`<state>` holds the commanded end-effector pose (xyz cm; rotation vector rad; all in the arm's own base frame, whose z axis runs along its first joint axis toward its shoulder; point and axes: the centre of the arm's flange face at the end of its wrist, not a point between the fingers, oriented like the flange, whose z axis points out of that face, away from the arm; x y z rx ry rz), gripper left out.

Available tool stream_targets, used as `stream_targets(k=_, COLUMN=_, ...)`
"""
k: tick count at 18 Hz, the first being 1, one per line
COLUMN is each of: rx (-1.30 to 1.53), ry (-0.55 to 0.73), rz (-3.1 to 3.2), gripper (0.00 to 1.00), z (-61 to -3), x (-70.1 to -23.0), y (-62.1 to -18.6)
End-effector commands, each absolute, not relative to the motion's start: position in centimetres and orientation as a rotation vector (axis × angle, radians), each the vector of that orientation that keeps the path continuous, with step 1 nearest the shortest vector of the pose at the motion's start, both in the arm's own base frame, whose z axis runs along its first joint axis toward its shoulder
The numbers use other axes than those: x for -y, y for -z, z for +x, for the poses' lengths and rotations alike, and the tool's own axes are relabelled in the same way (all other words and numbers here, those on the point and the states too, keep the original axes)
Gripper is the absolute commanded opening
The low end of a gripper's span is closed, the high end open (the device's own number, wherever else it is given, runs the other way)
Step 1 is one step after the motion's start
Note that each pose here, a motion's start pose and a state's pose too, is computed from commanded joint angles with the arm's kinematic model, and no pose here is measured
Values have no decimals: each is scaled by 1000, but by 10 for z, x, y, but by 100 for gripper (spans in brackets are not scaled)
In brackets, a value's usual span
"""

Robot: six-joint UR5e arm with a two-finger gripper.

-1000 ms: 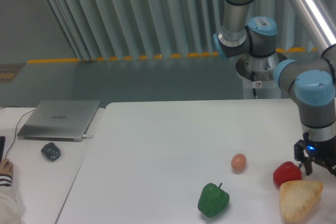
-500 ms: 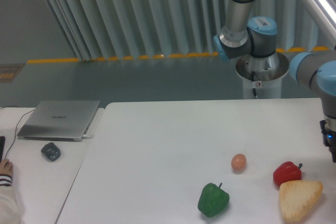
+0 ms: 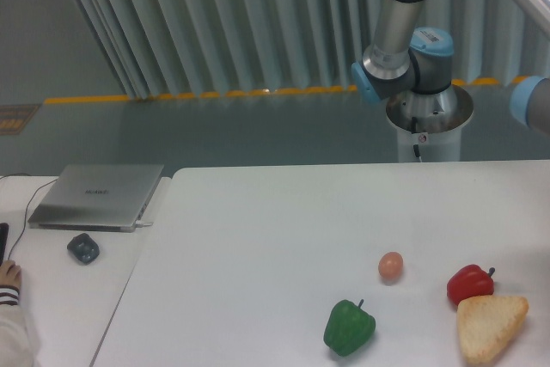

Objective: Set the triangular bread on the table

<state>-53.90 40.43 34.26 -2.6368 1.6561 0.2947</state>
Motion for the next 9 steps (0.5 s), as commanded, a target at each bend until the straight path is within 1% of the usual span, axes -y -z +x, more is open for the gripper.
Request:
stream_targets(k=3, rx=-1732, ry=-261, rz=-2602, gripper=100, z=-548, x=-381, y=-350)
stream_targets(k=5, rx=-1772, ry=-244, rz=-2590, gripper=100, z=-551, x=-373, y=-358)
stream_targets(k=7, rx=-1907, ry=-237, rz=-2556, gripper=100, z=-556, x=-366, y=-364)
stream_targets(k=9, rx=-2135, ry=-204, rz=-2489, gripper=100, z=-563, x=-360, y=-363)
